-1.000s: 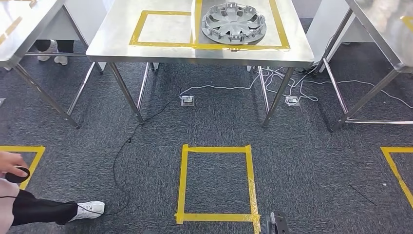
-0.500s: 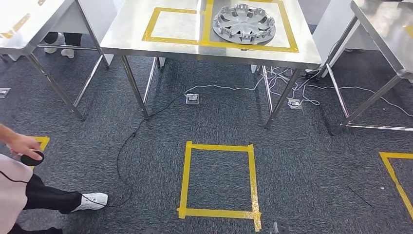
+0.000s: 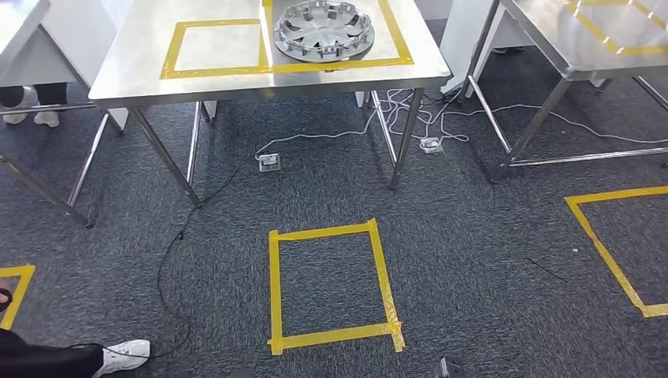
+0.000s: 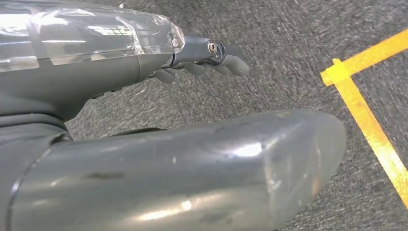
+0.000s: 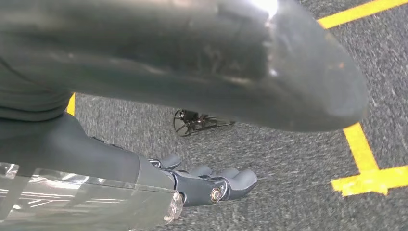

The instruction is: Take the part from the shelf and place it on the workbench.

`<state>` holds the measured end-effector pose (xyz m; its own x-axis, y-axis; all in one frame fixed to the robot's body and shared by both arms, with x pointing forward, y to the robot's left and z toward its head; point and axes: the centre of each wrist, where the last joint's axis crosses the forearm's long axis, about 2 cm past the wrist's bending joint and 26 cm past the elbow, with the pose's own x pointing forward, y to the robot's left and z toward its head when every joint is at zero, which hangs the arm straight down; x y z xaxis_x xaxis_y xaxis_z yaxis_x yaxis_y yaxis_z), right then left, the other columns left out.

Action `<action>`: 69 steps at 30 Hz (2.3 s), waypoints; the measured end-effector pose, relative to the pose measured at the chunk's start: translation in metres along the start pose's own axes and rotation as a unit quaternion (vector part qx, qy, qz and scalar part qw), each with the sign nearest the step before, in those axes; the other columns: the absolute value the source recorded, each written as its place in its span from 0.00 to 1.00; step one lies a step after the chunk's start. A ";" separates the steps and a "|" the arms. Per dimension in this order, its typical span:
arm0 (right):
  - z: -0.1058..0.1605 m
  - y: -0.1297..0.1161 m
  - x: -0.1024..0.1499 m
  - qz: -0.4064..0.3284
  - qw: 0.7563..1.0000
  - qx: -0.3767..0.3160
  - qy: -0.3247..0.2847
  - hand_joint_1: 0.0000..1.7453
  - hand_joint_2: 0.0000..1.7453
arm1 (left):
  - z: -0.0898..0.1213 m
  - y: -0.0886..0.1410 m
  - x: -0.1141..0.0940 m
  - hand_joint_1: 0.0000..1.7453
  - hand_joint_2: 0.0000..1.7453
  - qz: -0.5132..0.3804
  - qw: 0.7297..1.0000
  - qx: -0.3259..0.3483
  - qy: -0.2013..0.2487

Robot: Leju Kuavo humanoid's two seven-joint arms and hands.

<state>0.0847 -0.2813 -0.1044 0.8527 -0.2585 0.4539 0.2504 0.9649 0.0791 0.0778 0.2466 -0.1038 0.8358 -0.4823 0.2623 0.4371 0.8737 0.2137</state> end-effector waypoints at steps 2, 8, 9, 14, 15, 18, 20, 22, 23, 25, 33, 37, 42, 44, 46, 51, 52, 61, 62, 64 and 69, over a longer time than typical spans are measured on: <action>0.000 0.001 0.001 -0.002 1.000 0.000 0.000 0.00 0.00 | 0.000 0.001 0.000 0.00 0.00 -0.001 1.000 0.001 0.000; 0.000 0.001 0.000 -0.005 1.000 -0.002 0.002 0.00 0.00 | 0.000 0.001 0.000 0.00 0.00 -0.003 1.000 0.001 -0.001; 0.000 0.002 0.001 -0.005 1.000 -0.002 0.002 0.00 0.00 | 0.000 0.001 0.000 0.00 0.00 -0.003 1.000 0.001 0.000; 0.000 0.001 -0.002 -0.005 1.000 -0.003 0.006 0.00 0.00 | 0.000 0.001 -0.002 0.00 0.00 -0.003 1.000 0.001 0.002; 0.001 0.001 -0.002 -0.006 1.000 -0.004 0.008 0.00 0.00 | 0.000 0.001 -0.001 0.00 0.00 -0.003 1.000 0.001 0.002; 0.000 0.000 -0.001 -0.007 1.000 -0.006 0.008 0.00 0.00 | 0.000 0.002 0.000 0.00 0.00 -0.002 1.000 0.002 0.000; 0.000 0.000 -0.001 -0.007 1.000 -0.006 0.008 0.00 0.00 | 0.000 0.002 0.001 0.00 0.00 -0.001 1.000 0.002 -0.001; 0.001 0.000 -0.003 -0.007 1.000 -0.007 0.010 0.00 0.00 | -0.001 0.002 0.002 0.00 0.00 0.000 1.000 0.002 -0.002; 0.001 0.000 -0.003 -0.007 1.000 -0.007 0.011 0.00 0.00 | -0.001 0.002 0.002 0.00 0.00 0.001 1.000 0.002 -0.003; 0.000 0.001 -0.002 -0.008 1.000 -0.007 0.010 0.00 0.00 | 0.000 0.002 0.001 0.00 0.00 0.001 1.000 0.001 -0.001; 0.000 0.003 -0.002 -0.007 1.000 -0.006 0.016 0.00 0.00 | 0.000 0.002 -0.004 0.00 0.00 0.000 1.000 -0.001 0.008; 0.001 0.003 -0.003 -0.006 1.000 -0.007 0.017 0.00 0.00 | 0.000 0.002 -0.005 0.00 0.00 0.000 1.000 -0.001 0.010; 0.000 0.005 -0.001 -0.008 1.000 -0.006 0.016 0.00 0.00 | 0.000 0.000 -0.006 0.00 0.00 -0.002 1.000 -0.004 0.013; 0.001 0.003 -0.004 -0.011 1.000 -0.007 0.021 0.00 0.00 | 0.000 0.000 -0.005 0.00 0.00 -0.005 1.000 -0.004 0.012; 0.002 0.001 -0.006 -0.013 1.000 -0.009 0.026 0.00 0.00 | 0.000 -0.001 -0.002 0.00 0.00 -0.007 1.000 -0.005 0.009; 0.001 -0.002 -0.004 -0.015 0.999 -0.012 0.029 0.00 0.00 | 0.001 -0.005 0.003 0.00 0.00 -0.008 1.000 -0.005 0.005; 0.001 -0.003 -0.005 -0.015 0.999 -0.013 0.030 0.00 0.00 | 0.001 -0.005 0.003 0.00 0.00 -0.008 1.000 -0.006 0.004; 0.001 -0.003 -0.004 -0.017 0.999 -0.016 0.029 0.00 0.00 | 0.001 -0.006 0.000 0.00 0.00 -0.009 1.000 -0.007 0.010; 0.001 -0.003 -0.004 -0.017 0.999 -0.016 0.029 0.00 0.00 | 0.001 -0.006 0.000 0.00 0.00 -0.009 1.000 -0.007 0.010; 0.001 -0.003 -0.003 -0.018 0.999 -0.017 0.028 0.00 0.00 | 0.001 -0.006 0.000 0.00 0.00 -0.008 1.000 -0.007 0.010; 0.001 -0.003 -0.004 -0.016 0.999 -0.017 0.030 0.00 0.00 | 0.001 -0.006 0.001 0.00 0.00 -0.007 1.000 -0.007 0.009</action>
<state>0.0800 -0.2836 -0.1058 0.8698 -0.2928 0.3973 0.2931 0.9541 0.0614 0.0752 0.2408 -0.1038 0.8349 -0.4938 0.2429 0.4538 0.8675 0.2036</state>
